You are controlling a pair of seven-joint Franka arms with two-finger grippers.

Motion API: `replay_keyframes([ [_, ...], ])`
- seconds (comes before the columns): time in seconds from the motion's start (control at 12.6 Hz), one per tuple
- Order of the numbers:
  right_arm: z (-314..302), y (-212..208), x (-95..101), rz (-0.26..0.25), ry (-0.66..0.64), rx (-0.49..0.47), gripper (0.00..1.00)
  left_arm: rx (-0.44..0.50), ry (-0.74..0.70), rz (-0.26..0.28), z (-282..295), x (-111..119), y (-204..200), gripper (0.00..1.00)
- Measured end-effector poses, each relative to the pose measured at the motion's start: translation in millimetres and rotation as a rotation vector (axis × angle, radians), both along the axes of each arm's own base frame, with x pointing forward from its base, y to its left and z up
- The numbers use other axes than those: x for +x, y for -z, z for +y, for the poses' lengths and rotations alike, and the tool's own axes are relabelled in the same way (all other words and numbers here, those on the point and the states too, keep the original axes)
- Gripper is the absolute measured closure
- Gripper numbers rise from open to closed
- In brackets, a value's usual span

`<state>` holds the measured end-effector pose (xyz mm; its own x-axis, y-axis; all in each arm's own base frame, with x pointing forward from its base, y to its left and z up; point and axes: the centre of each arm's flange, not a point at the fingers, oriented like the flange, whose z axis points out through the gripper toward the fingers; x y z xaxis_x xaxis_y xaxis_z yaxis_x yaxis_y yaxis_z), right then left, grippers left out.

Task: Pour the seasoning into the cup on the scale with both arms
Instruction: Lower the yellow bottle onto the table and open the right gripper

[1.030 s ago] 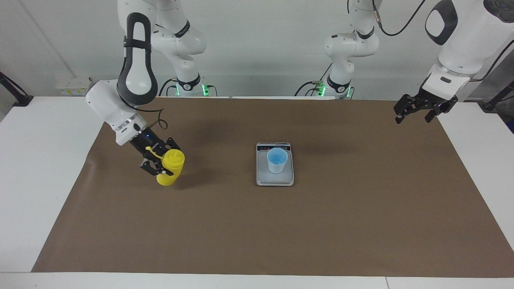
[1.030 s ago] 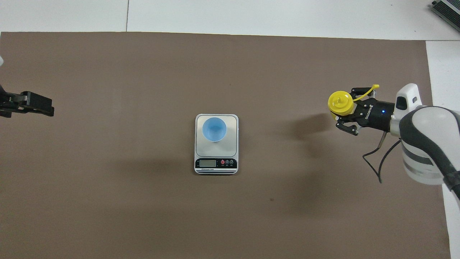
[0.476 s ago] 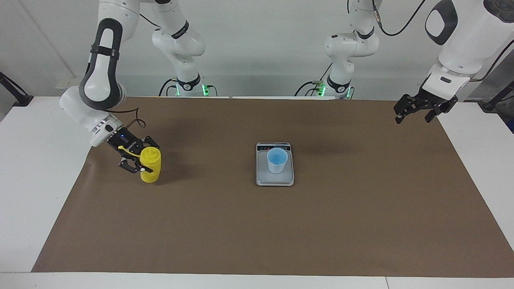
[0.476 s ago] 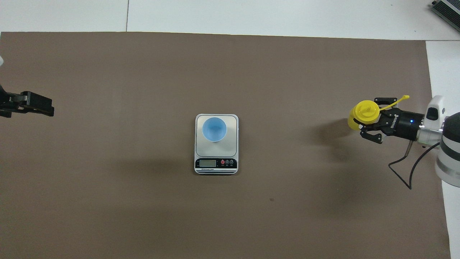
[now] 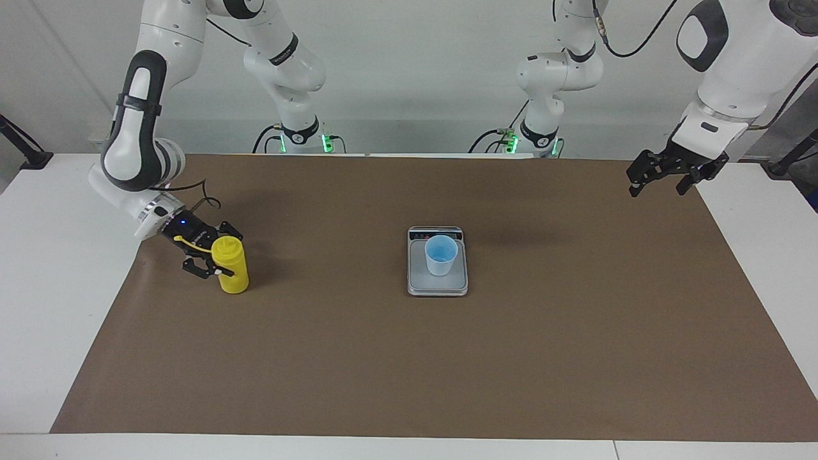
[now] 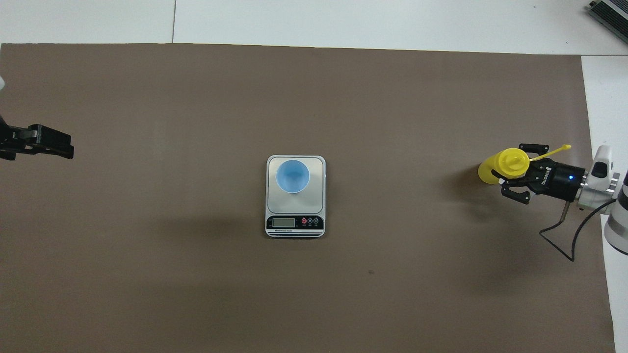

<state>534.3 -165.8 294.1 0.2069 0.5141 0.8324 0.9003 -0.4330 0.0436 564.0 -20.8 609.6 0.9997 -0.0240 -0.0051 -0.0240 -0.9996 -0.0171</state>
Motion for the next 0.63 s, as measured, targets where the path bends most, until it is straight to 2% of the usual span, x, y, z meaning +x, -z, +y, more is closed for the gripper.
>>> replay_keyframes([
  [0.16,-2,0,-0.3,-0.001,0.003,0.000,0.52,0.000,0.000,0.000,0,0,0,0.00],
  [0.48,-4,-9,4.7,-0.019,0.004,-0.009,0.07,0.000,0.000,0.000,0,0,0,0.00],
  [0.55,-5,-14,6.4,-0.030,0.004,-0.014,0.00,0.000,0.000,0.000,0,0,0,0.00],
  [0.63,-6,-20,7.0,-0.040,0.003,-0.019,0.00,0.000,0.000,0.000,0,0,0,0.00],
])
